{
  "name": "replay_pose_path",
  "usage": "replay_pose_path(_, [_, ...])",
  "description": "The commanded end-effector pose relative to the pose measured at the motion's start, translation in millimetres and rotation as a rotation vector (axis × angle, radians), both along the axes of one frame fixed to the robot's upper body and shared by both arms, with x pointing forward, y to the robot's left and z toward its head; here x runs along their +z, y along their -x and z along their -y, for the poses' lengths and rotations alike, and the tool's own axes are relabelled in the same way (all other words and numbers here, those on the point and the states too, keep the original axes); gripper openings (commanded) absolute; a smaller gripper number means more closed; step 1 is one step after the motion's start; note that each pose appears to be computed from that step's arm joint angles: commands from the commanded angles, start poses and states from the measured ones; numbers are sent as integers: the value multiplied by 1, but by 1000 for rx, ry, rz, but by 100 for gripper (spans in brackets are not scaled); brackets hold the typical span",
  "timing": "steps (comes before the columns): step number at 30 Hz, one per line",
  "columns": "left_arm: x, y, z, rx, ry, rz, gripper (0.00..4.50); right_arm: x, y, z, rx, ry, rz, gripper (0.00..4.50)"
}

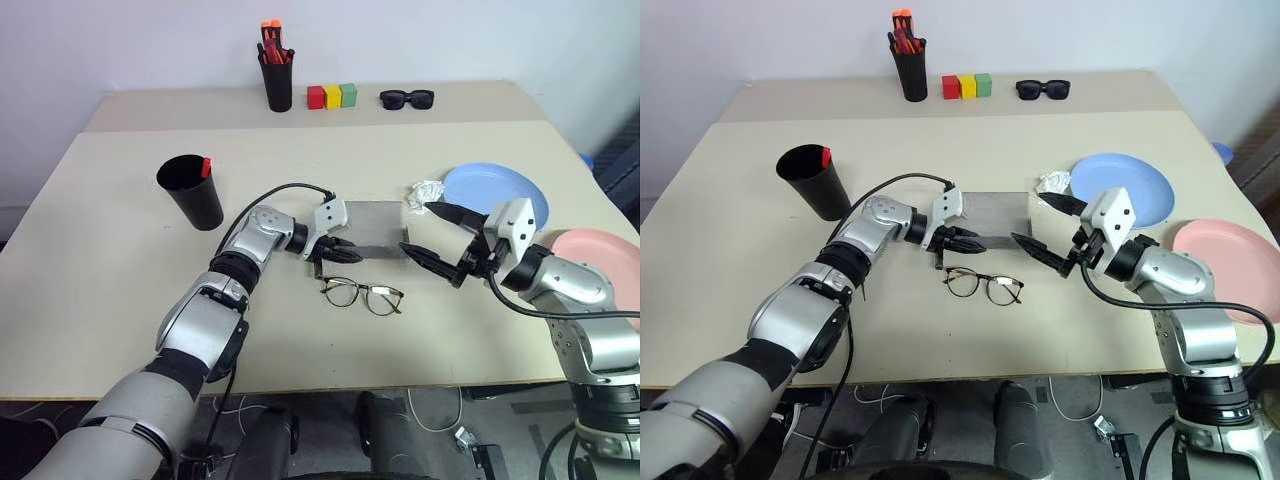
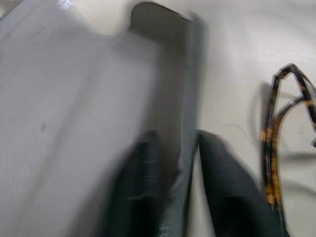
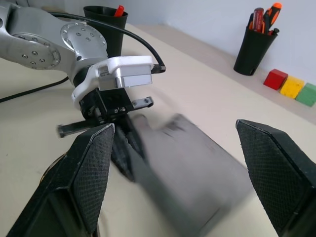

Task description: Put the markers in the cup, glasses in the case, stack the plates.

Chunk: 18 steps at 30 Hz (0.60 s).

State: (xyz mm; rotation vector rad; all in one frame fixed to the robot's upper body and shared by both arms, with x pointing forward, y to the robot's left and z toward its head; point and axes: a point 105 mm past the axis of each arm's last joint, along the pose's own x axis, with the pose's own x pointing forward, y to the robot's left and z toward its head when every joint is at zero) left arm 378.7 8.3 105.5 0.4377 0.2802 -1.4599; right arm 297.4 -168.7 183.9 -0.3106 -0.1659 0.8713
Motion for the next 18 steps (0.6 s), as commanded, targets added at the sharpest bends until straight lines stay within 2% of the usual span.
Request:
replay_pose_path(1, [13,-1,-7,-39,-31,2,5,13,6,-1,2,8,59,404])
replay_pose_path(6, [31,-1,-27,-47,-8,-10,5,12,3,-3,8,8,59,404])
replay_pose_path(12, [38,14,-68,-144,-82,-34,5,12,1,-4,18,11,58,404])
replay_pose_path(15, [25,22,-82,-157,-147,-66,5,13,-1,-6,27,11,60,404])
replay_pose_path(17, [18,21,-85,-139,-170,-33,5,14,-1,-7,30,10,61,404])
replay_pose_path(18, [15,19,-85,-115,-171,-36,32,14,-1,-7,31,11,60,404])
